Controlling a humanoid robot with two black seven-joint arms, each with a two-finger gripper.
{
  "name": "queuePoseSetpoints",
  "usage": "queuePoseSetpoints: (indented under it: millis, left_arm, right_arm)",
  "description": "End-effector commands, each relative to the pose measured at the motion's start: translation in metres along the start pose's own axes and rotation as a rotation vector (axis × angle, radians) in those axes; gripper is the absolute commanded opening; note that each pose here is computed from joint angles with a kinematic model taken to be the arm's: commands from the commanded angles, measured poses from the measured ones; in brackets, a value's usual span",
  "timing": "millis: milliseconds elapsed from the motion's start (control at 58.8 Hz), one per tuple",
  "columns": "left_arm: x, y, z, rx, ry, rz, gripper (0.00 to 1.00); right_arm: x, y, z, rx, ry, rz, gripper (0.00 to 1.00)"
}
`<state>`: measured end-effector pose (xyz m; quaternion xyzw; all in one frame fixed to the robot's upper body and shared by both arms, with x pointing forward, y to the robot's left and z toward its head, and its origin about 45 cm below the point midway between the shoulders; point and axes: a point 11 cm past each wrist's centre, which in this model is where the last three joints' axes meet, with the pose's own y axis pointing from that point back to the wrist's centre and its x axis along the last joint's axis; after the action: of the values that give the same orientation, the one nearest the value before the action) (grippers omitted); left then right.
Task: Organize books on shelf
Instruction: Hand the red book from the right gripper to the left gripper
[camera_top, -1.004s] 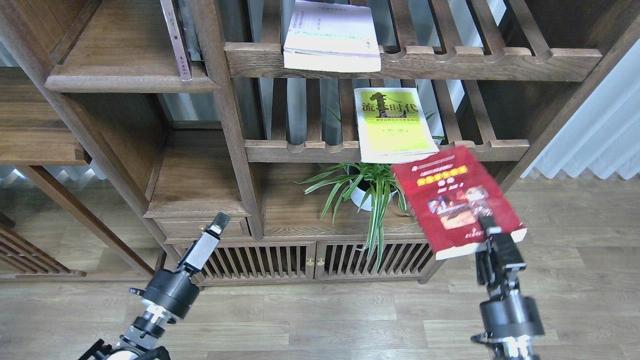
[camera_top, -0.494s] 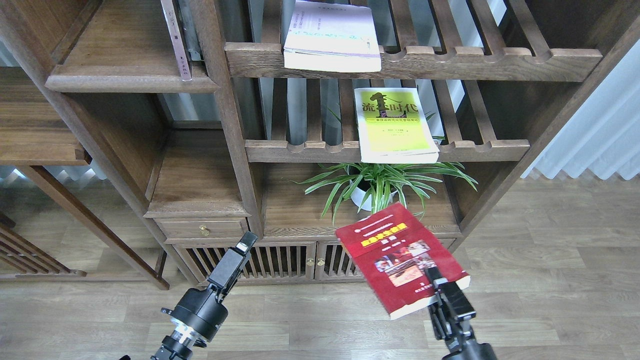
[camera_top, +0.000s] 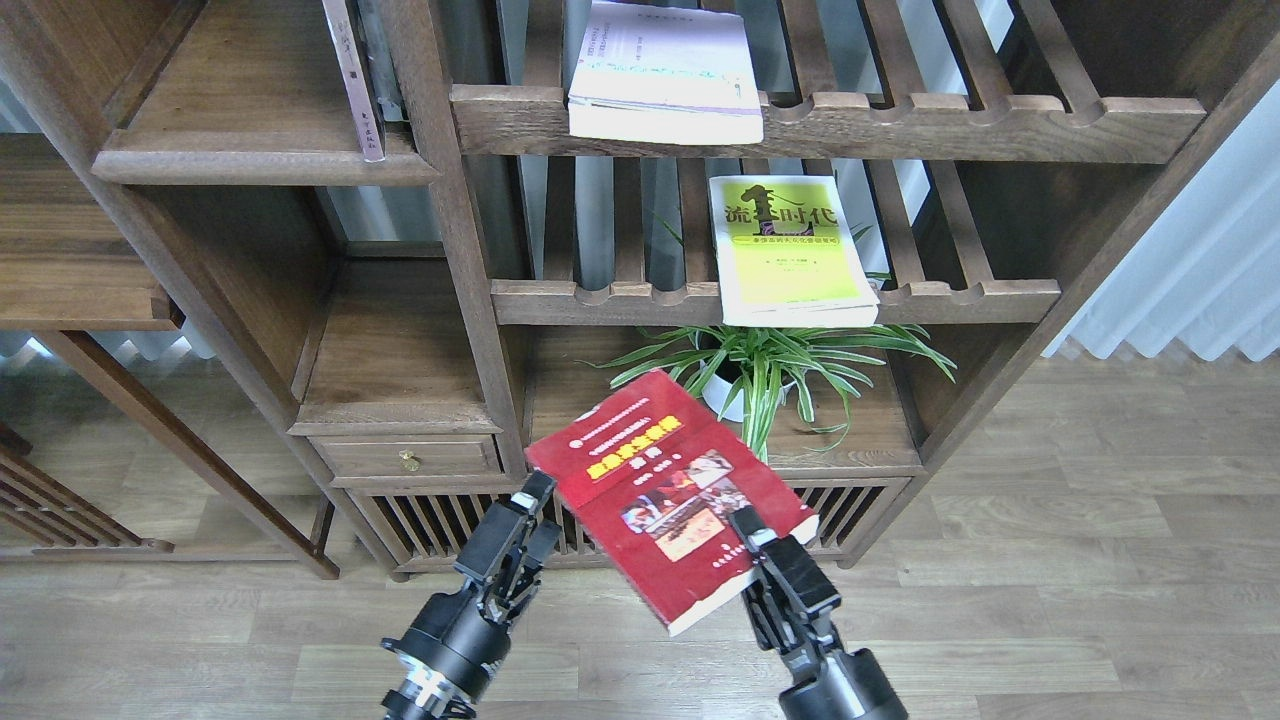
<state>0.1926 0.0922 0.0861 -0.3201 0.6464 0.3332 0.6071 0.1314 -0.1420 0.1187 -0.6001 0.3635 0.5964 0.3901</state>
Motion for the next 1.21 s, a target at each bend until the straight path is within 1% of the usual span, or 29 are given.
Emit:
queuePoseSetpoints:
  millis: [0, 204, 374, 460, 732, 800, 817, 834, 868, 987, 1123, 1191]
  left_arm:
    - [-0.005, -0.002, -0.008, 0.046, 0.004, -0.015, 0.99]
    - [-0.006, -0.003, -0.013, 0.088, 0.001, -0.021, 0.99]
    - [-0.004, -0.002, -0.014, 0.097, 0.000, -0.013, 0.94]
    - [-0.002, 0.000, -0.013, 0.099, -0.005, -0.006, 0.90]
    - [0.000, 0.001, -0.005, 0.104, -0.034, 0.002, 0.89]
    - [0.001, 0.003, -0.001, 0.101, -0.040, 0.007, 0.83]
    - [0.002, 0.004, -0.001, 0.100, -0.039, 0.010, 0.78]
    - [0.002, 0.004, -0.001, 0.100, -0.039, 0.010, 0.77]
    - [0.002, 0.004, -0.001, 0.099, -0.037, 0.010, 0.71]
    - [0.002, 0.004, 0.000, 0.097, -0.039, 0.011, 0.64]
    - [0.004, 0.008, 0.006, 0.098, -0.054, 0.023, 0.48]
    - [0.004, 0.008, 0.007, 0.098, -0.056, 0.023, 0.46]
  right_arm:
    - [0.004, 0.000, 0.002, -0.008, 0.001, 0.011, 0.10]
    - [0.008, 0.002, 0.001, -0.007, 0.001, 0.024, 0.10]
    - [0.008, 0.001, 0.003, -0.005, -0.004, 0.022, 0.10]
    - [0.008, 0.001, 0.003, -0.005, -0.004, 0.022, 0.10]
    - [0.009, 0.003, 0.003, -0.005, -0.004, 0.027, 0.10]
    - [0.009, 0.003, 0.003, -0.004, -0.005, 0.028, 0.10]
    - [0.010, 0.004, 0.003, -0.006, -0.005, 0.032, 0.10]
    - [0.010, 0.004, 0.003, -0.004, -0.005, 0.032, 0.10]
    - [0.010, 0.005, 0.004, -0.007, -0.005, 0.034, 0.10]
    - [0.010, 0.006, 0.005, -0.018, -0.006, 0.036, 0.10]
    - [0.010, 0.007, 0.006, -0.019, -0.006, 0.037, 0.10]
    - [0.010, 0.007, 0.006, -0.019, -0.006, 0.037, 0.10]
